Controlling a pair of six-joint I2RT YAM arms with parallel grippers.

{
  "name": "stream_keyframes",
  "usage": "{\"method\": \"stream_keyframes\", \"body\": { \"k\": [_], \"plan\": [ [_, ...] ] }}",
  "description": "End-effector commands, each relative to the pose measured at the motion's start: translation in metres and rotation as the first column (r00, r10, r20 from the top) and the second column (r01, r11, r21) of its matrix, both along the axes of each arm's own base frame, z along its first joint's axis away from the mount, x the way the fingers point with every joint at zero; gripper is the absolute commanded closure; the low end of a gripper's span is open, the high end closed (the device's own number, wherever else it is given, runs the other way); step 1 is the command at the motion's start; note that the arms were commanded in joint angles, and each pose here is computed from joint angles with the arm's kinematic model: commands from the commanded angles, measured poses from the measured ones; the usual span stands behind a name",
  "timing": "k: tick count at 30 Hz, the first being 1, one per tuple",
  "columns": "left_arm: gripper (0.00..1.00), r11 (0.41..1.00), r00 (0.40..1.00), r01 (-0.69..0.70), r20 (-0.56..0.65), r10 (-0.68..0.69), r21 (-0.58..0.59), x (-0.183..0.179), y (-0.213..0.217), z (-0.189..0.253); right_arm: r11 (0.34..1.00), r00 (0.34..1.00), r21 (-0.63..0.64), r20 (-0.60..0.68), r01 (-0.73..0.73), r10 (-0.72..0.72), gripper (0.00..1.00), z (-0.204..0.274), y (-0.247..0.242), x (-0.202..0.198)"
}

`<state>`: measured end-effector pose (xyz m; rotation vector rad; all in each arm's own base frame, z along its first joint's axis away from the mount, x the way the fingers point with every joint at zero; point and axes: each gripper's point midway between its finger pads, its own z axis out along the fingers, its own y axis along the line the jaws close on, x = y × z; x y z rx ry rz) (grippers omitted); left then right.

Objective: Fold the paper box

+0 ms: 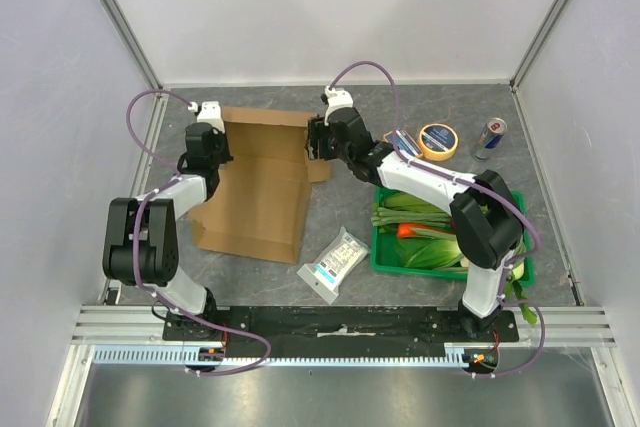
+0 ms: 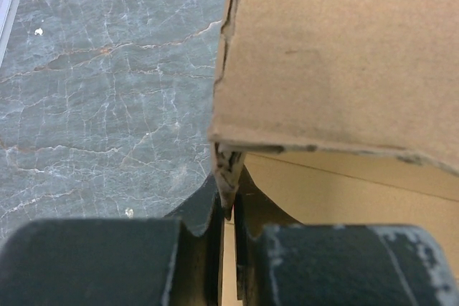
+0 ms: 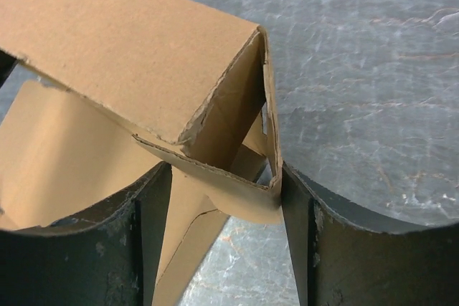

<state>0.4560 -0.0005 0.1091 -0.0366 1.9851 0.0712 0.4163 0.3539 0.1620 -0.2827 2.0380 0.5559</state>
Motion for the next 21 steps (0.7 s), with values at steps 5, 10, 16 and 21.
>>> {"method": "stream_keyframes", "body": {
  "k": [5,10,16,21],
  "plan": [
    [0.98,0.998,0.996,0.025,0.081,-0.021,-0.053,0.004,-0.020,0.027,0.990,0.987,0.038,0.077,0.139,-0.142,0.49,0.035,-0.004,0.022],
    [0.98,0.997,0.998,0.018,0.069,-0.013,-0.068,0.001,-0.024,0.022,0.971,0.965,0.087,0.118,0.224,-0.233,0.55,0.035,0.003,0.030],
    [0.98,0.997,0.997,0.028,0.068,-0.023,-0.070,0.000,-0.030,0.022,0.963,0.945,0.068,0.188,0.260,-0.268,0.49,0.024,0.016,0.026],
    [0.98,0.997,0.998,0.035,0.061,-0.031,-0.066,-0.001,-0.033,0.020,0.996,0.952,-0.066,0.302,0.067,-0.044,0.51,0.011,0.020,0.016]
  ]
}}
